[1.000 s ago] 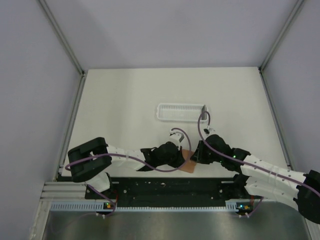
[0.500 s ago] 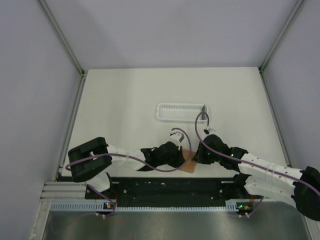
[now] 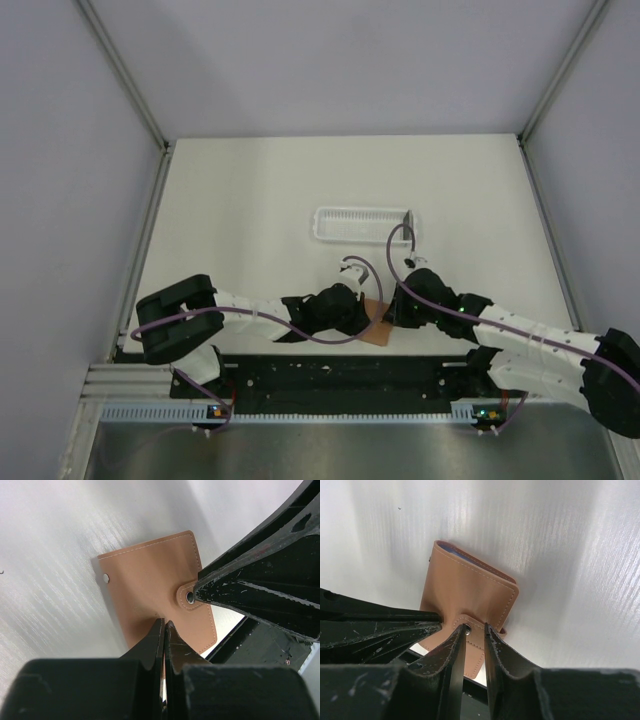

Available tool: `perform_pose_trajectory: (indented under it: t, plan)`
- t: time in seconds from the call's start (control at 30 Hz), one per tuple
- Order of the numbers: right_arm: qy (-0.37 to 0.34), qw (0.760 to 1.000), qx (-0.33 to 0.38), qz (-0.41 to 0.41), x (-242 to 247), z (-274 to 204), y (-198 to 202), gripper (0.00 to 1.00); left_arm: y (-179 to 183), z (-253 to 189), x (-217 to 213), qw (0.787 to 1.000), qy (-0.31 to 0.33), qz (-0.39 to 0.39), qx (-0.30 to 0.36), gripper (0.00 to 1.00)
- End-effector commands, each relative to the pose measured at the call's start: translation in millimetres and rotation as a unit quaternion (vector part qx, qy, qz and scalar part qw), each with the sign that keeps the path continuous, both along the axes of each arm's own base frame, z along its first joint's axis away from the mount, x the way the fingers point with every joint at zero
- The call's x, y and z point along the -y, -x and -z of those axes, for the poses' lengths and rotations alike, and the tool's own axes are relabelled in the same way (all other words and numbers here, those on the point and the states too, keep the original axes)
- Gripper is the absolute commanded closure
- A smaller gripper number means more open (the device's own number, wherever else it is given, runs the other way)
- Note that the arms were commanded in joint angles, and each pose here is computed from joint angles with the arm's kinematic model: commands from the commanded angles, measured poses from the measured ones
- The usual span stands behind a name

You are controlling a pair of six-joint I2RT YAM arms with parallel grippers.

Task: Put the credit cards into the card holder
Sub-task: Close the card holder at the center of the board.

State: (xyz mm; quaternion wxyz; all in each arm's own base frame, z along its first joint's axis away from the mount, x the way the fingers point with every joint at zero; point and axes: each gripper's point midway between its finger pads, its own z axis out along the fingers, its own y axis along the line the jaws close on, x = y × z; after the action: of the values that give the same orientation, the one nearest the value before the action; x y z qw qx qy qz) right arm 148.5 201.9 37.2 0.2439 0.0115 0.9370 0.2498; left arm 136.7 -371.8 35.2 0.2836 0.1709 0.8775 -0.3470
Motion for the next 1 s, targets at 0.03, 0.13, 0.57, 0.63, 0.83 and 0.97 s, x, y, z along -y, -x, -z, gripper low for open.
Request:
perform_pose_trajectory:
  t: [0.03,0.13,0.57,0.63,0.83,0.97]
  plan:
    - [-0.029,0.999,0.023,-0.008,-16.1,-20.6,-12.6,0.79,1.0,3.0,2.3,1.0,-0.006,0.004,-0.004,1.0]
    - [-0.03,0.999,0.02,-0.012,-17.0,-19.3,-11.6,0.79,1.2,4.7,1.6,1.0,-0.009,0.005,-0.004,1.0]
    - [-0.037,0.999,0.013,-0.02,-19.6,-18.7,-7.5,0.8,1.2,4.4,2.8,1.0,-0.006,0.004,-0.006,1.0]
    - [-0.039,0.999,0.014,-0.02,-20.0,-19.4,-7.7,0.8,1.2,4.7,2.5,1.0,-0.007,0.004,-0.005,1.0]
    - [-0.046,0.998,0.017,-0.025,-21.9,-23.0,-7.4,0.8,1.1,4.9,1.4,1.0,-0.007,0.003,-0.005,1.0]
    - [-0.047,0.998,0.017,-0.027,-22.6,-23.3,-6.7,0.8,1.2,5.2,1.1,1.0,-0.008,0.003,-0.005,1.0]
